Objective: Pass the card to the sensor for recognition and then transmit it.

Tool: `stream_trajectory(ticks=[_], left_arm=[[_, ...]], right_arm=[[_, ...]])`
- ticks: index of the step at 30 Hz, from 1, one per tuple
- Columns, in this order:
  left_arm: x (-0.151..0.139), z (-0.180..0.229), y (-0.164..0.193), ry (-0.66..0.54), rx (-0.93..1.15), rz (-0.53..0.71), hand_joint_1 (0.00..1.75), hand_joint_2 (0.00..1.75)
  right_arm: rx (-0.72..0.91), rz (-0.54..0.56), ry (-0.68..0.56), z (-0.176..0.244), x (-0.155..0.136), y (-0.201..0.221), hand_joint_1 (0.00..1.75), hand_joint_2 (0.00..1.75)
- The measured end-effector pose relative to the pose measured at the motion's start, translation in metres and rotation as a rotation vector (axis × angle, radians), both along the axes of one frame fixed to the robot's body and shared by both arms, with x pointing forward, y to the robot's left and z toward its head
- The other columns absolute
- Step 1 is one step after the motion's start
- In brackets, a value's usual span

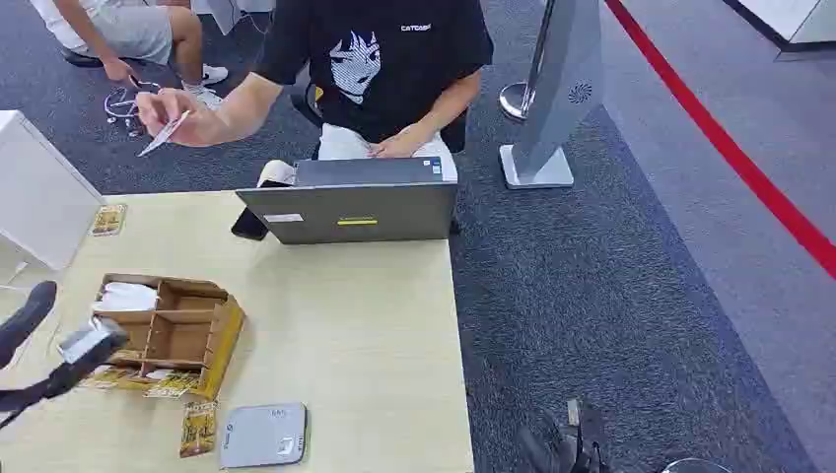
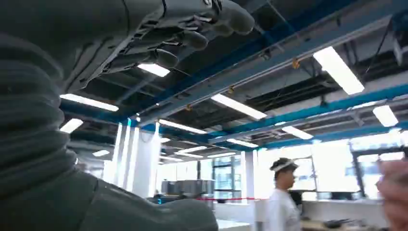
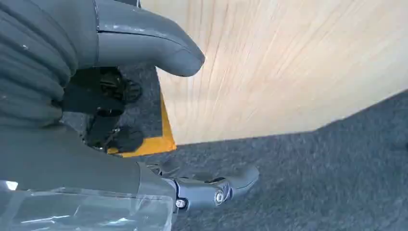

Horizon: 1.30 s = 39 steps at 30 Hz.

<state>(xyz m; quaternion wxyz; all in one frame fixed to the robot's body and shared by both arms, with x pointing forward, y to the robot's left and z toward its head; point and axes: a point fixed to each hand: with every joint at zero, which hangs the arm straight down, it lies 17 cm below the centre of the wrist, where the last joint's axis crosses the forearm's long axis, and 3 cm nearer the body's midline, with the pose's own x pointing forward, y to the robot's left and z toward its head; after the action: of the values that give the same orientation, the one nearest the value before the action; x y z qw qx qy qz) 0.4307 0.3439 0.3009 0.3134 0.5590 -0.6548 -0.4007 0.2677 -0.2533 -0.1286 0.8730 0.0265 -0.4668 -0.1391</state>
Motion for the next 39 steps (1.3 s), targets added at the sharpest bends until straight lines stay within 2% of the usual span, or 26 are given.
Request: stream_trajectory(ticks=[3, 6, 13, 14, 15, 26, 39], left_arm=[[0.040, 0.000, 0.036, 0.060, 0.071, 0.096, 0.00, 1.75], [0.065, -0.001, 0.061, 0.097, 0.103, 0.157, 0.00, 1.75], [0.084, -0.015, 0.073, 0.144, 0.111, 0.193, 0.00, 1.75], [0.085, -0.018, 0.074, 0.149, 0.112, 0.195, 0.65, 1.75], [0.086, -0.019, 0.073, 0.152, 0.113, 0.195, 1.75, 1.75], [0.087, -0.032, 0.066, 0.176, 0.100, 0.172, 1.75, 1.75], [0.083, -0.033, 0.056, 0.151, 0.071, 0.135, 1.75, 1.75]], right_arm=[[0.003, 0.020, 0.004, -0.003, -0.001, 0.004, 0.00, 1.75], [0.002, 0.026, 0.008, -0.005, 0.000, 0.005, 0.00, 1.75], [-0.002, 0.029, 0.014, -0.008, 0.000, 0.005, 0.00, 1.75], [-0.002, 0.029, 0.015, -0.009, 0.000, 0.005, 0.00, 1.75], [-0.003, 0.029, 0.016, -0.009, -0.001, 0.005, 0.00, 1.75], [-0.005, 0.028, 0.024, -0.012, -0.003, 0.004, 0.00, 1.75], [-0.009, 0.026, 0.026, -0.013, -0.005, 0.004, 0.00, 1.75]])
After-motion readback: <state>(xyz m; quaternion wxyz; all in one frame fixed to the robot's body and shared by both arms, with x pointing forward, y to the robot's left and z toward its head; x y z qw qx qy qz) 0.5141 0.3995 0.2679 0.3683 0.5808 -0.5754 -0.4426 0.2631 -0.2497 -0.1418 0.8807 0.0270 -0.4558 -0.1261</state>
